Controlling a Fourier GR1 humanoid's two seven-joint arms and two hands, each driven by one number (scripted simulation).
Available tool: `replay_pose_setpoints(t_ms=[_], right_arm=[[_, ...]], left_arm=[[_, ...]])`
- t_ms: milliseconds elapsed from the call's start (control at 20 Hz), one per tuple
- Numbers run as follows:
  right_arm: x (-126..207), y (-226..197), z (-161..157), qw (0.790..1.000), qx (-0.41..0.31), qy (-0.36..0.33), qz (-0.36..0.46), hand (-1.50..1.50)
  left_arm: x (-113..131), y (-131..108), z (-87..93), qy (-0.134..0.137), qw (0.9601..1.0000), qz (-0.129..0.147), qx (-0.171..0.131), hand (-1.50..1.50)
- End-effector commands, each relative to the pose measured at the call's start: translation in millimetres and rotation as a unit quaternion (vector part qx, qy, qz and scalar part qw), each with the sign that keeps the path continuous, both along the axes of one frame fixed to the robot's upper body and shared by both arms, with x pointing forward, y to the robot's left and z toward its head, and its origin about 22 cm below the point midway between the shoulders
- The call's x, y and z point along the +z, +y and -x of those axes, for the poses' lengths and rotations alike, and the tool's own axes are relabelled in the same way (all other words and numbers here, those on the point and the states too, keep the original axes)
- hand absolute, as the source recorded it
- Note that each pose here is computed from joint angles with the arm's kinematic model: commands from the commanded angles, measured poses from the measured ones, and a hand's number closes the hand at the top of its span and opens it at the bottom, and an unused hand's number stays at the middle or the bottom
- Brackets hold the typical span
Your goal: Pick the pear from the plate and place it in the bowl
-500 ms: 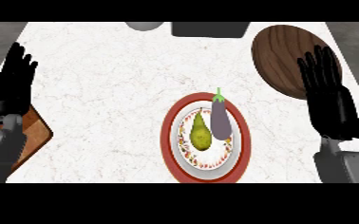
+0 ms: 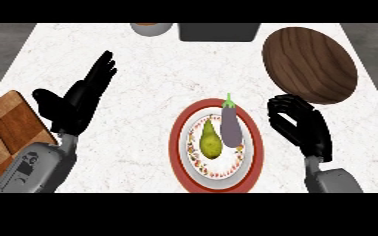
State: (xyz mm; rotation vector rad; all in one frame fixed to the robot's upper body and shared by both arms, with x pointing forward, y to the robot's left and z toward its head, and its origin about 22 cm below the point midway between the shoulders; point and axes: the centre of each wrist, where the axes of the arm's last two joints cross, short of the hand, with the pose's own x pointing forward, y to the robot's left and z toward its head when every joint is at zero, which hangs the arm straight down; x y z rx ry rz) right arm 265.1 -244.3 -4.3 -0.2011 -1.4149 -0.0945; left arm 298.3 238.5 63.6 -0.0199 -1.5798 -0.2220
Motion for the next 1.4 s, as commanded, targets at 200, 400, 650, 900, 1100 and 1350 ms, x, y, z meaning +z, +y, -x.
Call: replay_pose_setpoints(t_ms=[200, 400, 650, 900, 1100, 1350], right_arm=[[-11.8, 99.2, -13.7, 0.993, 0.011, 0.056, 0.105, -1.5], [7.2, 59.5, -40.0, 0.966, 0.085, 0.136, 0.205, -1.5], [44.0, 70.5, -77.8, 0.899, 0.181, 0.252, 0.31, -1.5], [65.3, 84.2, -89.1, 0.824, 0.335, 0.364, 0.274, -1.5], [112.7, 107.0, -116.5, 0.794, 0.369, 0.407, 0.259, -1.5], [103.1, 123.7, -127.3, 0.777, 0.388, 0.433, 0.24, -1.5]], left_arm=[[-22.2, -35.5, 26.0, 0.001, 0.9948, -0.015, -0.1, 0.0], [-32.2, -35.6, 33.0, -0.007, 0.9948, -0.009, -0.101, 0.0], [-21.6, -46.1, 27.3, -0.001, 0.9936, -0.002, -0.113, 0.0], [-25.6, -35.7, 29.6, -0.005, 0.9937, -0.007, -0.112, 0.0], [-27.2, -44.2, 28.1, -0.001, 0.9946, 0.002, -0.104, 0.0], [-29.2, -34.5, 27.9, 0.0, 0.9947, -0.004, -0.103, 0.0]])
